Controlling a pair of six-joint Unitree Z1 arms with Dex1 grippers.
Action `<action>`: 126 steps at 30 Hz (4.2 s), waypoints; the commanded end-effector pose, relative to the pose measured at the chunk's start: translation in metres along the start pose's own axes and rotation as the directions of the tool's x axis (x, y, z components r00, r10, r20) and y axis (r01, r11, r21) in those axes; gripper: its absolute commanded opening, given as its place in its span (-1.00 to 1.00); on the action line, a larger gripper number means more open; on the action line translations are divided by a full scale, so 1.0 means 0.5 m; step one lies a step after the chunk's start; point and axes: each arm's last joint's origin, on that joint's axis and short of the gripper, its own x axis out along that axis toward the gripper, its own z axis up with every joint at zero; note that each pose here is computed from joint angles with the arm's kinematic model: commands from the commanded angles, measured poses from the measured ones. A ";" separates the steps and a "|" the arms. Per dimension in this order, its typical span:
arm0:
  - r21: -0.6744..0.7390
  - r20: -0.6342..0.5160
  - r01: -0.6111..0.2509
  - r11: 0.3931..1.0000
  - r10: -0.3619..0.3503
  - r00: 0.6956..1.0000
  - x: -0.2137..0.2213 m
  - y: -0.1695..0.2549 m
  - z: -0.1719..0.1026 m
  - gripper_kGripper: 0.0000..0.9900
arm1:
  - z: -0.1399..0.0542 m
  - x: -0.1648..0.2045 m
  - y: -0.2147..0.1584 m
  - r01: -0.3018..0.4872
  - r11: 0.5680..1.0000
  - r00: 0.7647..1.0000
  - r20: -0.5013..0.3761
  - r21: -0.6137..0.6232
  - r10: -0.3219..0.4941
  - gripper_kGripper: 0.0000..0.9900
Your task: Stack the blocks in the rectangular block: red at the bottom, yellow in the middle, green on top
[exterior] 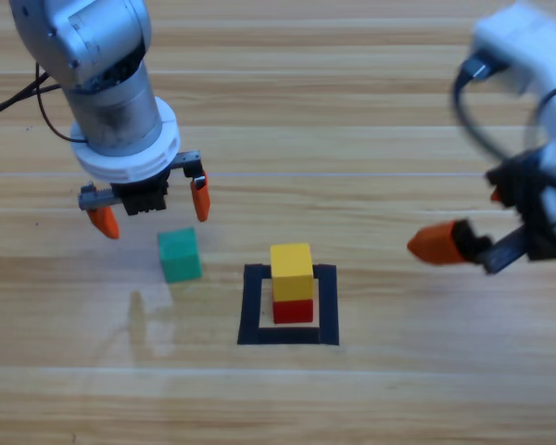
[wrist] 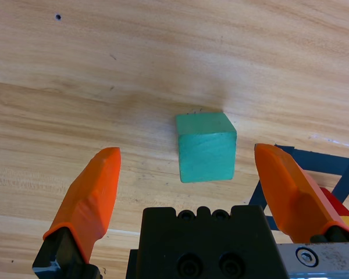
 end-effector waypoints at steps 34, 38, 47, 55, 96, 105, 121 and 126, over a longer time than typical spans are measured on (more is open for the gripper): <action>0.096 -0.113 -0.079 0.992 0.090 0.990 0.144 -0.059 -0.023 0.39 | -0.017 -0.009 -0.016 -0.038 0.999 0.999 0.004 -0.019 0.038 0.99; 0.109 -0.112 -0.082 0.991 0.094 0.989 0.132 -0.047 -0.029 -0.24 | -0.017 -0.003 -0.014 -0.040 0.999 0.999 -0.008 -0.022 0.040 0.99; 0.254 -0.043 -0.007 0.967 0.018 0.999 0.013 -0.030 -0.027 -0.93 | -0.015 0.008 -0.012 -0.036 0.999 0.999 -0.021 -0.024 0.035 0.99; 0.463 0.083 0.110 0.880 -0.166 0.983 -0.235 0.037 -0.050 -0.96 | -0.014 0.008 -0.011 -0.034 0.999 0.999 -0.020 -0.025 0.033 0.99; 0.246 -0.023 -0.025 0.969 0.032 0.999 -0.096 -0.244 -0.165 -0.96 | -0.009 0.032 -0.006 0.003 0.999 0.999 -0.040 -0.033 -0.004 0.99; 0.220 -0.038 -0.026 0.975 0.035 0.999 -0.087 -0.253 -0.165 -0.96 | -0.009 0.030 -0.007 0.003 0.999 0.999 -0.042 -0.033 -0.005 0.99; 0.199 -0.076 -0.021 0.980 0.037 0.996 -0.093 -0.261 -0.193 -0.96 | -0.008 0.026 -0.007 -0.004 0.999 0.999 -0.038 -0.031 0.003 0.99; 0.198 -0.077 -0.028 0.980 0.044 0.996 -0.080 -0.270 -0.196 -0.96 | -0.008 0.029 -0.006 -0.004 0.999 0.999 -0.042 -0.032 0.003 0.99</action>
